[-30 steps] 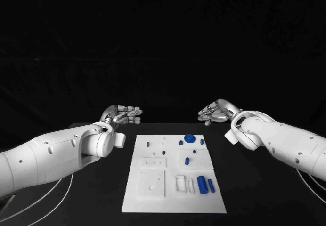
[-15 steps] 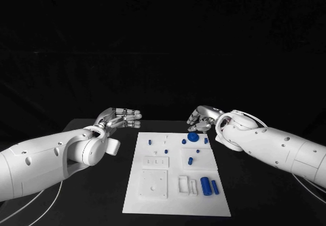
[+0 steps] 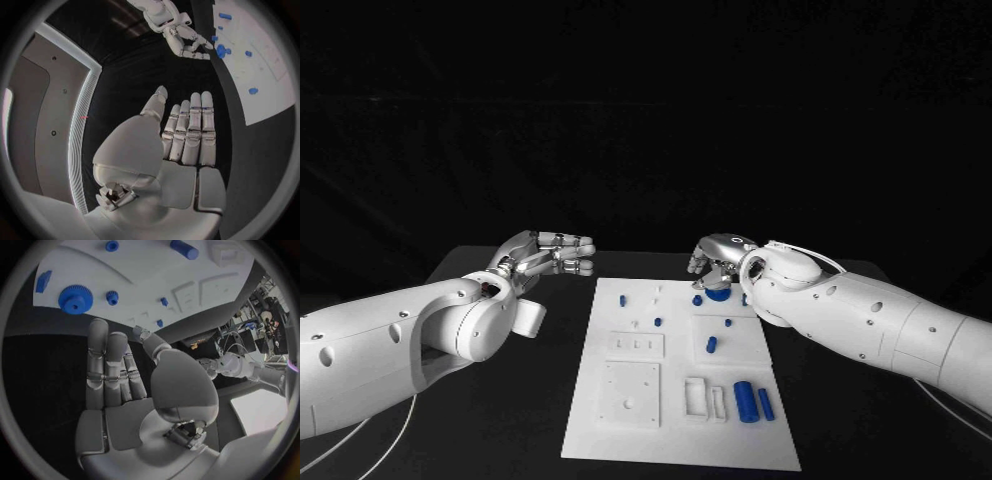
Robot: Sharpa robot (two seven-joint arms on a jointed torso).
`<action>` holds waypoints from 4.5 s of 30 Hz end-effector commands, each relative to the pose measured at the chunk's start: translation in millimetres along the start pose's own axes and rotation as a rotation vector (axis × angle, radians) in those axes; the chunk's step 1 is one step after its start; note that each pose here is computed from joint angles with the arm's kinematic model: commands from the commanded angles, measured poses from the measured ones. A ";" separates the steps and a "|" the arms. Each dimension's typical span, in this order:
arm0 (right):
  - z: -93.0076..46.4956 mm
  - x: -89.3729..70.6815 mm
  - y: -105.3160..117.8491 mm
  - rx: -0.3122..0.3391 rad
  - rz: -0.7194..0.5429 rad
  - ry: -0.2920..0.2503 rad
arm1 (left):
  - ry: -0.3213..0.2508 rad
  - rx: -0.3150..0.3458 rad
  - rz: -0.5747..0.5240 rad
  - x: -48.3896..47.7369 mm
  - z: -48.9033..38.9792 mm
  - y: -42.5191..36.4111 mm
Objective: Assemble the parts on the task board
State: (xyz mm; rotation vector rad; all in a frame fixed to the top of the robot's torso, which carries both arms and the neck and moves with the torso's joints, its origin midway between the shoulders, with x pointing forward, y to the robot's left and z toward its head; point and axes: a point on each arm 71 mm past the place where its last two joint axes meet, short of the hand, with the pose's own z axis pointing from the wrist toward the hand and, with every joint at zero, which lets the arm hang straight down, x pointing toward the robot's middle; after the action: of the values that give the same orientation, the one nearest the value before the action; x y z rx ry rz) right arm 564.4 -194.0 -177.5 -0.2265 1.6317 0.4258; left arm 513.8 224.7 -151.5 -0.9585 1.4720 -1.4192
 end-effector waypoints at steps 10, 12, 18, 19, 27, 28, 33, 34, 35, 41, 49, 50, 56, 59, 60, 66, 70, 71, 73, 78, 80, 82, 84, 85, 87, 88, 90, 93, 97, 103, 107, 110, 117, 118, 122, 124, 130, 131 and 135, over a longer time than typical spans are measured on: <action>-2.3 4.8 -3.9 0.034 -0.104 0.081 | 0.038 0.013 0.003 5.0 -1.2 -8.1; -2.6 5.2 -4.5 0.036 -0.107 0.088 | 0.036 0.013 0.004 4.2 -1.1 -8.4; -2.7 7.6 -5.0 0.040 -0.112 0.110 | 0.032 0.014 0.006 2.0 -1.0 -9.0; -2.5 8.3 -5.3 0.042 -0.113 0.113 | 0.031 0.014 0.007 1.8 -1.1 -9.1; -1.4 12.5 -6.9 0.049 -0.115 0.121 | 0.033 0.014 0.007 1.4 -1.6 -10.0; -1.2 12.8 -6.9 0.049 -0.115 0.121 | 0.033 0.015 0.008 1.5 -1.7 -10.2; -0.2 13.9 -6.5 0.051 -0.118 0.123 | 0.037 0.016 0.008 2.1 -1.8 -11.2; 0.0 14.2 -6.6 0.052 -0.119 0.125 | 0.038 0.016 0.008 2.2 -1.8 -11.4; 0.2 14.7 -6.8 0.053 -0.119 0.127 | 0.038 0.016 0.008 2.4 -1.8 -11.6; 0.3 17.6 -7.9 0.057 -0.122 0.138 | 0.041 0.017 0.010 2.6 -2.3 -12.8; 0.3 19.8 -7.7 0.055 -0.123 0.148 | 0.043 0.016 0.012 3.0 -1.4 -13.0; 0.3 20.0 -7.8 0.056 -0.124 0.150 | 0.043 0.016 0.013 3.0 -1.3 -13.0; 0.2 20.2 -9.6 0.061 -0.128 0.148 | 0.042 0.014 0.013 2.2 -1.3 -12.8; 0.3 20.0 -9.5 0.059 -0.128 0.144 | 0.042 0.014 0.013 2.0 -1.4 -12.7; 0.4 19.9 -9.1 0.058 -0.128 0.142 | 0.042 0.013 0.013 2.0 -1.4 -12.7; 1.3 19.7 -7.2 0.055 -0.127 0.134 | 0.044 0.011 0.012 2.4 -1.5 -12.6; 2.0 20.6 -7.5 0.060 -0.132 0.133 | 0.045 0.009 0.012 2.3 -1.7 -12.5; 2.0 20.8 -7.6 0.060 -0.132 0.134 | 0.046 0.009 0.012 2.3 -1.7 -12.5; 2.1 21.7 -8.2 0.063 -0.133 0.136 | 0.046 0.008 0.012 2.3 -1.8 -12.4; 2.2 24.2 -9.3 0.068 -0.137 0.144 | 0.048 0.005 0.013 2.4 -1.2 -12.2; 2.2 24.8 -9.4 0.069 -0.139 0.145 | 0.048 0.004 0.013 2.4 -0.9 -12.1; 2.1 24.8 -9.2 0.069 -0.143 0.138 | 0.049 0.004 0.013 2.5 -0.7 -11.9; 1.9 24.0 -8.6 0.068 -0.146 0.125 | 0.049 0.003 0.013 2.6 -0.5 -11.9; 1.8 23.5 -8.1 0.068 -0.147 0.118 | 0.049 0.003 0.013 2.7 -0.4 -11.9; 1.4 22.0 -6.2 0.065 -0.150 0.100 | 0.049 0.003 0.013 2.7 -0.3 -11.8; 1.0 21.2 -5.0 0.064 -0.151 0.092 | 0.049 0.003 0.013 2.7 -0.3 -11.8; -0.1 19.3 -2.9 0.064 -0.153 0.075 | 0.049 0.003 0.013 2.6 -0.2 -11.8; -1.4 14.2 0.1 0.065 -0.153 0.038 | 0.048 0.002 0.014 2.3 -0.1 -11.7; -0.2 4.9 4.7 0.065 -0.140 -0.027 | 0.047 0.002 0.014 2.1 -0.1 -11.6; 6.5 -3.6 16.4 0.063 -0.128 -0.112 | 0.048 0.002 0.014 2.9 0.2 -11.7; 11.7 -4.6 22.9 0.066 -0.133 -0.135 | 0.048 0.002 0.014 3.5 0.3 -11.7; 15.9 -3.8 26.5 0.068 -0.137 -0.142 | 0.049 0.001 0.014 4.1 0.6 -11.7; 25.6 1.6 37.5 0.061 -0.141 -0.143 | 0.056 0.002 0.012 7.6 1.5 -12.0; 26.5 2.2 39.1 0.058 -0.141 -0.143 | 0.058 0.002 0.012 8.1 1.5 -12.1; 29.2 3.7 43.4 0.051 -0.140 -0.141 | 0.061 0.004 0.011 9.6 1.1 -12.9; 30.6 4.5 45.2 0.046 -0.140 -0.139 | 0.063 0.005 0.012 10.0 1.1 -13.6; 33.8 6.9 47.7 0.039 -0.141 -0.131 | 0.067 0.011 0.014 11.9 1.5 -16.5; 34.1 7.2 48.2 0.038 -0.141 -0.130 | 0.067 0.012 0.015 12.2 1.6 -17.1; 35.0 8.3 49.4 0.035 -0.141 -0.126 | 0.067 0.016 0.017 13.1 2.2 -19.0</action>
State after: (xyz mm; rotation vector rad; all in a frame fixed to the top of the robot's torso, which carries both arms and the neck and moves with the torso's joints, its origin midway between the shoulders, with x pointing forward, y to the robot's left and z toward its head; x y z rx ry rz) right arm 576.5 -136.1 -180.7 -0.2569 1.4960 0.2967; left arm 511.3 213.5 -135.5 -0.9092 1.5111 -1.4489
